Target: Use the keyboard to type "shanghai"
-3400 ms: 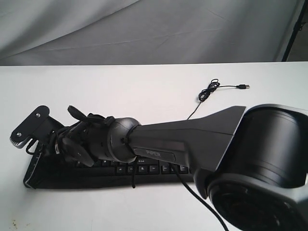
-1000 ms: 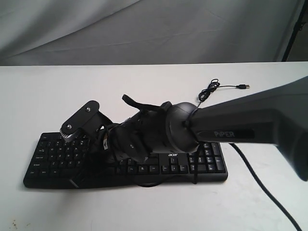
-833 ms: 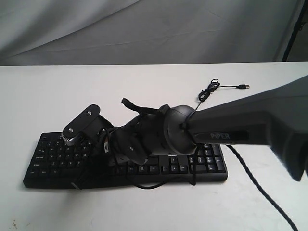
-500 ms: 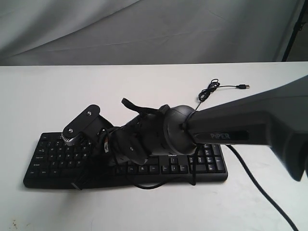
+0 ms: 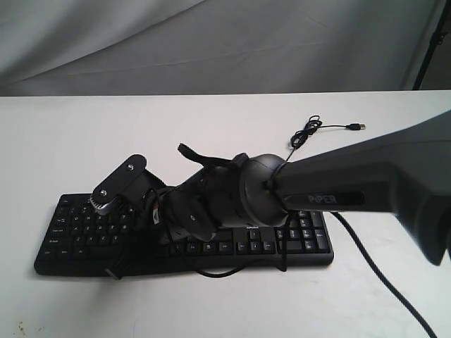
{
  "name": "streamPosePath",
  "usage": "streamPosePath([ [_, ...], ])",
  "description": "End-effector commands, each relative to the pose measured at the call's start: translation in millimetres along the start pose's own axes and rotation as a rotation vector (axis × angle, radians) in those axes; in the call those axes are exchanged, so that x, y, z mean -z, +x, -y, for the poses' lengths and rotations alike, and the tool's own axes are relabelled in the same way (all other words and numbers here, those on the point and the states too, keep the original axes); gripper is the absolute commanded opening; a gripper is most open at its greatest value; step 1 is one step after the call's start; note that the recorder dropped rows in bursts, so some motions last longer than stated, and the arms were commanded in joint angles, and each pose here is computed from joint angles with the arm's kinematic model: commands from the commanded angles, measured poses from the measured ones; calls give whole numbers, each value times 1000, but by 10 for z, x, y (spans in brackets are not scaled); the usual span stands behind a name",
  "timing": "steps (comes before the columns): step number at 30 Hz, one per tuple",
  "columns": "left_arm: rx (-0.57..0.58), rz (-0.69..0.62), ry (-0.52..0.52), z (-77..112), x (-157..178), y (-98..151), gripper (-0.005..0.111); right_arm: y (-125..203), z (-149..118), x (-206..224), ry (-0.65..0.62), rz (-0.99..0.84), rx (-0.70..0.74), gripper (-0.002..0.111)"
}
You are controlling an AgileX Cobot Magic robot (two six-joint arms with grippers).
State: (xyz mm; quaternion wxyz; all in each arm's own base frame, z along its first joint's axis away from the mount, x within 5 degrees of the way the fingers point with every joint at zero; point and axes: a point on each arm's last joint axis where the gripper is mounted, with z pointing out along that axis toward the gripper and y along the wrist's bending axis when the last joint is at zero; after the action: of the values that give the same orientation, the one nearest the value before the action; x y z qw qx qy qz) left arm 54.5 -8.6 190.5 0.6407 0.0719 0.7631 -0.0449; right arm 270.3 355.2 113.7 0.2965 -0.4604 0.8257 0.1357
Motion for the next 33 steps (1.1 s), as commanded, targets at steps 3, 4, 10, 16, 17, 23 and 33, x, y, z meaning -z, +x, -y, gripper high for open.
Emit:
streamPosePath([
  [3, -2, 2, 2, 1, -1, 10, 0, -25, 9, 4, 6, 16, 35, 0],
  [4, -2, 2, 2, 1, -1, 10, 0, -46, 12, 13, 9, 35, 37, 0],
  [10, -2, 2, 2, 1, -1, 10, 0, -186, -3, 59, 15, 101, 45, 0],
  [16, -2, 2, 2, 1, -1, 10, 0, -302, -28, 60, 12, 129, 51, 0],
  [17, -2, 2, 2, 1, -1, 10, 0, -308, -36, 56, 11, 129, 52, 0],
  [23, -2, 2, 2, 1, -1, 10, 0, -248, -50, -50, 10, 123, 53, 0],
  [33, -2, 2, 2, 1, -1, 10, 0, -219, -51, -102, 11, 123, 53, 0],
])
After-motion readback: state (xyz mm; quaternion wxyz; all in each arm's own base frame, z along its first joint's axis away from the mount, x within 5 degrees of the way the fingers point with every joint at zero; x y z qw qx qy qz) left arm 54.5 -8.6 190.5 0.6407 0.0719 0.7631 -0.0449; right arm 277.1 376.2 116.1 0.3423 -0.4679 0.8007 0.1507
